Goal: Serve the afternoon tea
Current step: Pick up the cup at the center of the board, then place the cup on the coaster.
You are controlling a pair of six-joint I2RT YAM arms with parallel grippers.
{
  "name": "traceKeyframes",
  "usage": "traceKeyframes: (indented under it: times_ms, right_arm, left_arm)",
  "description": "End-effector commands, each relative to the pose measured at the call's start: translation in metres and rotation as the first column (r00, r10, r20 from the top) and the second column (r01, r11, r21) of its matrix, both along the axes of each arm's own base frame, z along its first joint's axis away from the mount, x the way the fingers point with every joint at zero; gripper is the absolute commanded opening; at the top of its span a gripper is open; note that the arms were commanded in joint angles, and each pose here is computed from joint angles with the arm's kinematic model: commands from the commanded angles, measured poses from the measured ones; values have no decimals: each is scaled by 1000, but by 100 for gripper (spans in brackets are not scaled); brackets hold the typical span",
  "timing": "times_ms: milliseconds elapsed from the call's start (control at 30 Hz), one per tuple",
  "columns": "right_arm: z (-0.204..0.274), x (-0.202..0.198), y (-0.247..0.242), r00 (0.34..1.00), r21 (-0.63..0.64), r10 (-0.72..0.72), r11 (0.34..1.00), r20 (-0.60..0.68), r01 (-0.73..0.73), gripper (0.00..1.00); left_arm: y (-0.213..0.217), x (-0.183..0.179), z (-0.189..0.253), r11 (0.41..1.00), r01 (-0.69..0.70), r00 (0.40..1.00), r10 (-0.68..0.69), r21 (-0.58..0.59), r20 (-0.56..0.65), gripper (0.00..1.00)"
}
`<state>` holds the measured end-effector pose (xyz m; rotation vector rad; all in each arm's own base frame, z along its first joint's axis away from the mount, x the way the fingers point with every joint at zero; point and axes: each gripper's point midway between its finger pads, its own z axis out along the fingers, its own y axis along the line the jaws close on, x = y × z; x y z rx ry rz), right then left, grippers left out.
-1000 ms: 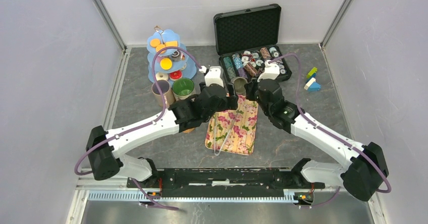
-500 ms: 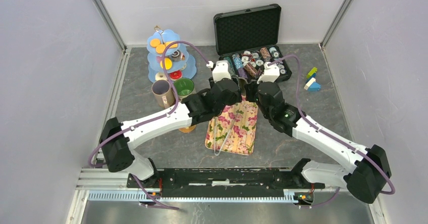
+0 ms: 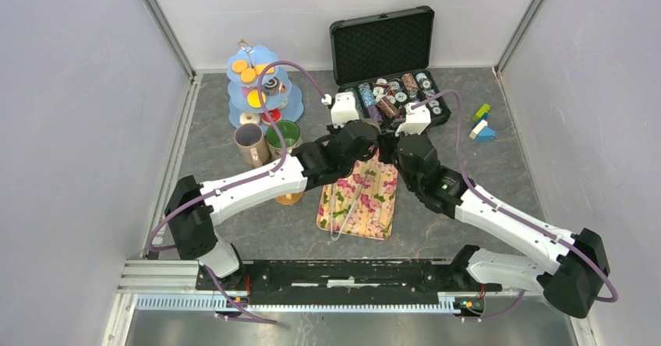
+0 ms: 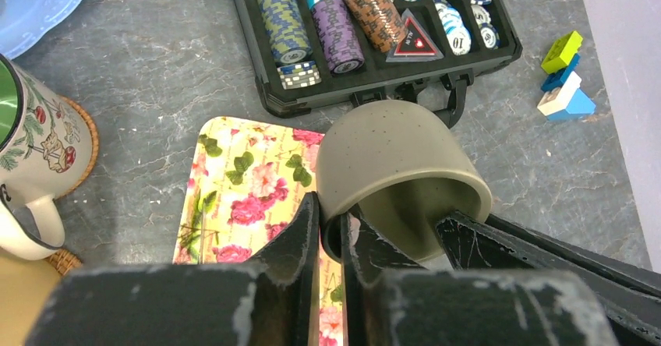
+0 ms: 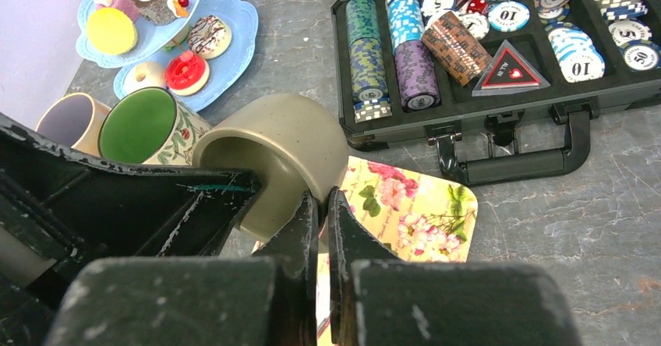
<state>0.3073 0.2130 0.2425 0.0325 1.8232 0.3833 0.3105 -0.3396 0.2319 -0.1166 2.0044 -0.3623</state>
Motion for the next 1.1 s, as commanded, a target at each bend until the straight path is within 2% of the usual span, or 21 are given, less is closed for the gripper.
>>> traceKeyframes:
  times_ms: [0,67,100,233,300,400,467,600,700,867,1000,1067]
  right_arm:
    - [28,-3,0,997,65,-1,998,83,-5,0]
    - [31,-6,0,996,69,6,998,93,-12,1]
    - [32,-6,-1,995,66,10,998,102,-17,5]
    - [47,-9,-8,988,22,25,999,155,-29,54]
    - [60,-13,-16,981,-9,28,1000,189,-27,69]
    - [83,-25,-32,963,-69,56,997,263,-39,80]
    - [97,-35,-39,945,-117,100,991,312,-66,81]
    - [108,-48,-65,925,-93,49,996,377,-15,80]
    - [106,-52,-74,916,-70,19,997,401,10,80]
    - [103,-52,-71,917,-79,39,997,396,-8,80]
    - [100,-52,-68,920,-88,53,996,388,-21,80]
    - [99,-52,-67,921,-91,54,996,386,-20,80]
  left_arm:
    - [5,2,16,998,-58,998,59,-32,22,7]
    - [8,1,17,998,-63,998,64,-28,21,3]
    - [9,0,19,997,-64,998,64,-31,20,2]
    - [13,-6,29,999,-28,999,29,-19,21,2]
    - [20,-11,36,1000,-9,1000,9,2,19,2]
    - [38,-23,50,999,25,1000,-26,34,15,2]
    - [57,-33,57,998,47,999,-45,52,-28,2]
    - [122,-59,53,996,27,976,-9,79,-219,2]
    - [174,-74,45,997,-47,937,62,54,-345,2]
    - [263,-92,31,964,-232,880,264,127,-395,2]
    - [290,-100,-14,939,-301,789,343,166,-510,2]
    - [299,-97,-32,926,-335,765,375,174,-524,2]
